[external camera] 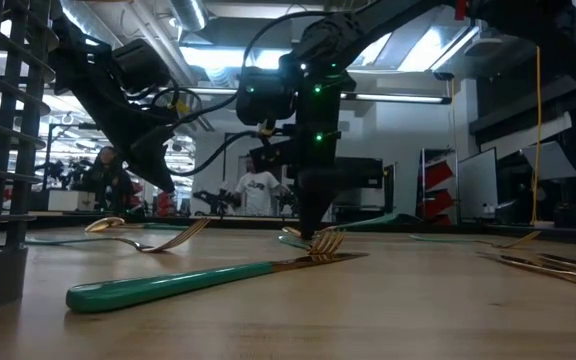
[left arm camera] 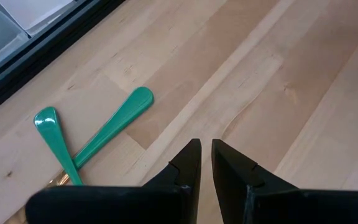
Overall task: Sort silverware
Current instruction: Put the right spoon into the cutlery rack
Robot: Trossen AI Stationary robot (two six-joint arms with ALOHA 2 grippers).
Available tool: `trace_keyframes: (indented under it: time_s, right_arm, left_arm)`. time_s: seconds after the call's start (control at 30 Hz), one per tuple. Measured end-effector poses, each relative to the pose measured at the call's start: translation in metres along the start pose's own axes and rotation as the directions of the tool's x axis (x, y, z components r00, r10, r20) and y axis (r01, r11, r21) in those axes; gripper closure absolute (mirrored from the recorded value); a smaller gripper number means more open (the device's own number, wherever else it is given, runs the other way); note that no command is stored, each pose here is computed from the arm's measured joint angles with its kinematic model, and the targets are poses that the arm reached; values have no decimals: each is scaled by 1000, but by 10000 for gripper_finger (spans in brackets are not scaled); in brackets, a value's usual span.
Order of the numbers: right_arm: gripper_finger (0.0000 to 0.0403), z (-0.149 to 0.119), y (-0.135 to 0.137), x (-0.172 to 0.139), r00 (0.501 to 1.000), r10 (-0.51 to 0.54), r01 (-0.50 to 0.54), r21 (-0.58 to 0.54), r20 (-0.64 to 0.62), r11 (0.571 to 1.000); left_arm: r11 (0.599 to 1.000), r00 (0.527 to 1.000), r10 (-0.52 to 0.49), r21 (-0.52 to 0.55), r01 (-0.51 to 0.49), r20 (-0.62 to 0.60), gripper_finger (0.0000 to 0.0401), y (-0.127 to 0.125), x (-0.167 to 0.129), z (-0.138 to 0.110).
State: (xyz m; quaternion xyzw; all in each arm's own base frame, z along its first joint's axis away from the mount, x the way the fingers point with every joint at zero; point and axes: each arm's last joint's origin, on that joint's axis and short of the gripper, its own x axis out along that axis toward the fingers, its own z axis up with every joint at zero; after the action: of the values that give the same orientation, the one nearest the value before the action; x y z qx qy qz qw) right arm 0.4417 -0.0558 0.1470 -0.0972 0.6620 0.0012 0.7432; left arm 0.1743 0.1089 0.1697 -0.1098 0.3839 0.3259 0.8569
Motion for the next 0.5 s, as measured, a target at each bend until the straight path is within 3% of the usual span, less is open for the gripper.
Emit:
trace_keyframes:
  time_s: [0.4,0.5]
  right_arm:
    - [380,-2,2,-1,998,57,-57,-9,-7,998]
    - [364,-2,2,-1,998,59,-59,-9,-11,998]
  left_arm:
    - [1000,1000,0,0,0,0,370,0,0,0]
    - [1000,1000,0,0,0,0,370,0,0,0]
